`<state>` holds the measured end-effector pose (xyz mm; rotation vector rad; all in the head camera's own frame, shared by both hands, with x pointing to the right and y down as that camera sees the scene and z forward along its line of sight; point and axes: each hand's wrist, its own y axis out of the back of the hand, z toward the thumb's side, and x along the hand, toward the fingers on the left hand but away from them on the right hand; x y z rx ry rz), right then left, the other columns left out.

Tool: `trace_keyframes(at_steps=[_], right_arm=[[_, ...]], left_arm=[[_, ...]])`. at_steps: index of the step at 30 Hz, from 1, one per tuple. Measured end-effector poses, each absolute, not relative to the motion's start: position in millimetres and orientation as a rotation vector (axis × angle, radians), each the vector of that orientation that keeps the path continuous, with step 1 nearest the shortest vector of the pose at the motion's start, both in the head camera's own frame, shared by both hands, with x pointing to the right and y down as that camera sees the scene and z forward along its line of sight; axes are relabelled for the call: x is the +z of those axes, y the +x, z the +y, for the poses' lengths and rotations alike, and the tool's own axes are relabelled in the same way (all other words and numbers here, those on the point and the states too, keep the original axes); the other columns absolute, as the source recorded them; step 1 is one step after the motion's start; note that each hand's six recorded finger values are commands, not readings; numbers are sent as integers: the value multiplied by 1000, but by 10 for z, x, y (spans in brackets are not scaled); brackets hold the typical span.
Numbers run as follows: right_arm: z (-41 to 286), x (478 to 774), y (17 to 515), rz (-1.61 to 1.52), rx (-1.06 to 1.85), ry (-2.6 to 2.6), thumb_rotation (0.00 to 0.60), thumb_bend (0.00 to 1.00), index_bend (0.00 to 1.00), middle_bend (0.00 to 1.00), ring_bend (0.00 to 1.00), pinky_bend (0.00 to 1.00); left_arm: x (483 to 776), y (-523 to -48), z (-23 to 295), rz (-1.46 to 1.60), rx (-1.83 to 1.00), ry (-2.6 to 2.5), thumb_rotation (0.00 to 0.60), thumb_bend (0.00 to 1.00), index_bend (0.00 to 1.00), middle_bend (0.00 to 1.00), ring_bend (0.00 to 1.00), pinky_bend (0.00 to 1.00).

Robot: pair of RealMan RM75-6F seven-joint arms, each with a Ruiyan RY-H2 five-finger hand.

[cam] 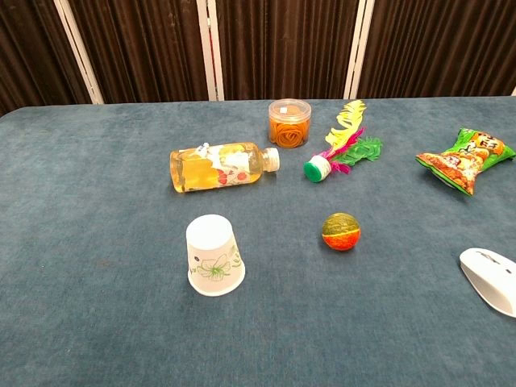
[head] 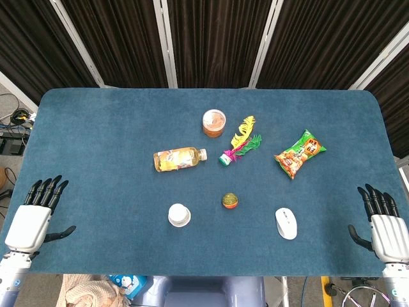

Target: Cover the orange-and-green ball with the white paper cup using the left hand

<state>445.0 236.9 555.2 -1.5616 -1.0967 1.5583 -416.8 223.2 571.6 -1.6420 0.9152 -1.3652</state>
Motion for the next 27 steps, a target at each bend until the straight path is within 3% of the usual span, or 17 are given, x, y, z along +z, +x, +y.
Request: trace_keyframes(at_steps=[14, 23, 27], right_arm=[[2369, 5558, 4442, -1096, 1560, -1563, 600, 347, 0, 0, 0, 27], [2367, 5575, 4458, -1105, 1572, -1565, 600, 347, 0, 0, 0, 27], [2360, 5561, 4470, -1116, 1571, -1564, 600, 346, 0, 0, 0, 27]], left_arm=[[5714, -4137, 2236, 890, -1351, -1653, 600, 73, 0, 0, 0, 6], [5739, -3842, 2092, 768, -1270, -1716, 600, 99, 4, 51, 50, 159], [5756, -3517, 1962, 700, -1216, -1792, 600, 126, 37, 134, 116, 229]])
